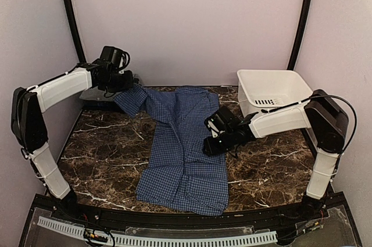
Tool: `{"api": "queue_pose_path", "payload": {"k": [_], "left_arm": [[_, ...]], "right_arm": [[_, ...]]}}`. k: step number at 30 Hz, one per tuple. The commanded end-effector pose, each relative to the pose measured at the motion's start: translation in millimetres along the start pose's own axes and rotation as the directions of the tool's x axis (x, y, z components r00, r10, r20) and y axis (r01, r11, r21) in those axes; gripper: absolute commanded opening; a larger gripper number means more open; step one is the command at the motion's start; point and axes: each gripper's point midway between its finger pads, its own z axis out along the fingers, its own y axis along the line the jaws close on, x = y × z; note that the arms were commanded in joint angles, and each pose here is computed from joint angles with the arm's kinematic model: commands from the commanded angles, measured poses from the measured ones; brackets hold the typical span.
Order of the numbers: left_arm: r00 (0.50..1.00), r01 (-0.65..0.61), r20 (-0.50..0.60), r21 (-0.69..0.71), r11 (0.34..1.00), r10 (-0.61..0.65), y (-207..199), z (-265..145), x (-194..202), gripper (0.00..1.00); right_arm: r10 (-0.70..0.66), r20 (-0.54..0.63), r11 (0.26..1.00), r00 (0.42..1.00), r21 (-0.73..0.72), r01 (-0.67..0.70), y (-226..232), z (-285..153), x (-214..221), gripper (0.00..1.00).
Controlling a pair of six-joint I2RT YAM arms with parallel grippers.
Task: Fold and stack the long sleeve shirts
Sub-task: Flatten out the crumpled shirt at the center of the board.
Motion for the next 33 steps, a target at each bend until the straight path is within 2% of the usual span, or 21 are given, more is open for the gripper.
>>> {"api": "queue_pose_path", "payload": {"k": [1, 5, 10, 14, 17, 24, 30, 33], "left_arm": [[0.990, 0.013, 0.140, -0.093, 0.996, 0.000, 47, -40, -69, 0.00], [0.977, 0.045, 0.210, -0.122, 0.991, -0.018, 76, -51, -114, 0.00], [0.959, 0.048, 0.282, -0.120, 0.992, -0.012, 92, -59, -159, 0.00], [0.963, 0.050, 0.269, -0.127, 0.991, -0.015, 104, -41, -172, 0.00], [0.968, 0.053, 0.250, -0.115, 0.992, -0.022, 107, -31, -172, 0.00], [0.989, 0.047, 0.142, -0.089, 0.995, -0.034, 109, 7, -140, 0.02], [0.995, 0.077, 0.071, -0.068, 0.995, -0.072, 106, 19, -115, 0.16], [0.997, 0.069, 0.031, -0.063, 0.996, -0.067, 94, 15, -95, 0.34]], "right_arm": [[0.008, -0.040, 1.000, 0.999, 0.019, -0.008, -8, 5, 15, 0.48], [0.006, -0.035, 1.000, 0.999, 0.018, -0.005, -7, 3, 13, 0.48], [0.005, -0.043, 1.000, 0.999, 0.021, -0.004, -8, 4, 15, 0.48], [0.003, -0.044, 1.000, 0.999, 0.023, -0.002, -9, 4, 16, 0.48], [0.004, -0.045, 1.000, 0.999, 0.023, -0.003, -8, 4, 16, 0.49], [-0.036, 0.000, 0.998, 0.999, 0.058, 0.035, -1, -8, -2, 0.52], [-0.069, 0.043, 0.997, 0.997, 0.044, 0.067, 15, -21, -18, 0.53], [-0.070, 0.057, 0.997, 0.996, 0.041, 0.067, 17, -25, -22, 0.53]]}}
